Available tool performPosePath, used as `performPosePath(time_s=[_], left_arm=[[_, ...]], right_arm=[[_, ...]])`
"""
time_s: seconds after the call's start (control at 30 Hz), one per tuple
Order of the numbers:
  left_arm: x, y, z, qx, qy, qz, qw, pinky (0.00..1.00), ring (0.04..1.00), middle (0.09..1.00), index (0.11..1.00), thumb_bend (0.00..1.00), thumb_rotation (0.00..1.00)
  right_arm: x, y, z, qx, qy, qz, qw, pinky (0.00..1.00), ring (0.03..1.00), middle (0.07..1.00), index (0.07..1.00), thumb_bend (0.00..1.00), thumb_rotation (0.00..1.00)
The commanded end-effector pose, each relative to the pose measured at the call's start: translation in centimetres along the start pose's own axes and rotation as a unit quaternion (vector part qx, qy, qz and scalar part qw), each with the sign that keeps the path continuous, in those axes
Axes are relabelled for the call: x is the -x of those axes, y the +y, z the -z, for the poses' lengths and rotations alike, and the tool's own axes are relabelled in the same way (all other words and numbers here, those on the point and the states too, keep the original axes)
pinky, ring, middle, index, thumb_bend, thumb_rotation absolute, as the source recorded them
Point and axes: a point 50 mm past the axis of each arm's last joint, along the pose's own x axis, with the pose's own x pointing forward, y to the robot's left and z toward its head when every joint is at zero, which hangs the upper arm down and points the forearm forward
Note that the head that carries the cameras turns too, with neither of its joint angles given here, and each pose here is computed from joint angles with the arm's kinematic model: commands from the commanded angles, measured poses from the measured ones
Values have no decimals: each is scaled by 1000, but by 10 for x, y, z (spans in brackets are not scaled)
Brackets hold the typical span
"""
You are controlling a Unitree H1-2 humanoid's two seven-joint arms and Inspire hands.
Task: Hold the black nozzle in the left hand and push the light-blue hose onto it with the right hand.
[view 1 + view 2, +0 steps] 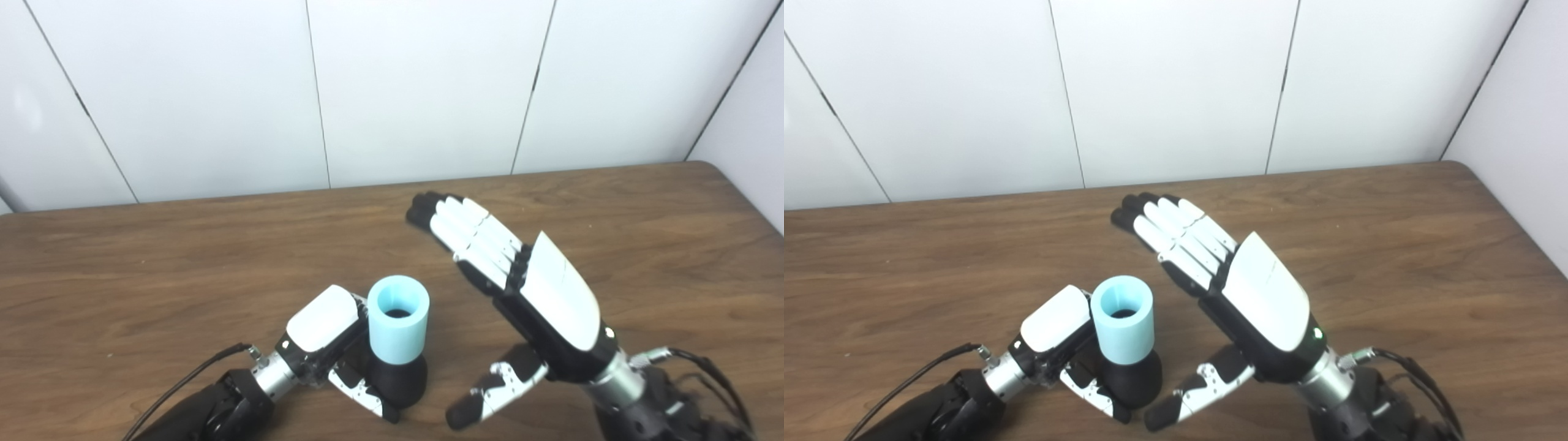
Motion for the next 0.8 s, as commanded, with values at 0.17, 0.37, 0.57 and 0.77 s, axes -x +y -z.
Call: performPosePath(time_s=[0.17,0.37,0.57,0.77], left_arm=[[49,-115,-35,101,47,103,988,427,508,498,471,521,0],[50,-115,-34,99,46,104,989,428,502,496,473,520,0],[51,-115,-34,98,46,101,989,419,498,496,473,521,0],[51,-114,-34,100,47,103,988,420,503,497,472,520,0]], right_arm=[[4,-16,-11,77,-14,-64,995,999,952,958,947,881,971],[7,-7,-11,111,-8,-108,988,1000,946,963,937,907,943],[6,-1,-11,111,-3,-116,987,1000,955,996,959,948,979],[4,1,-11,105,-4,-104,989,1000,975,1000,999,965,966]])
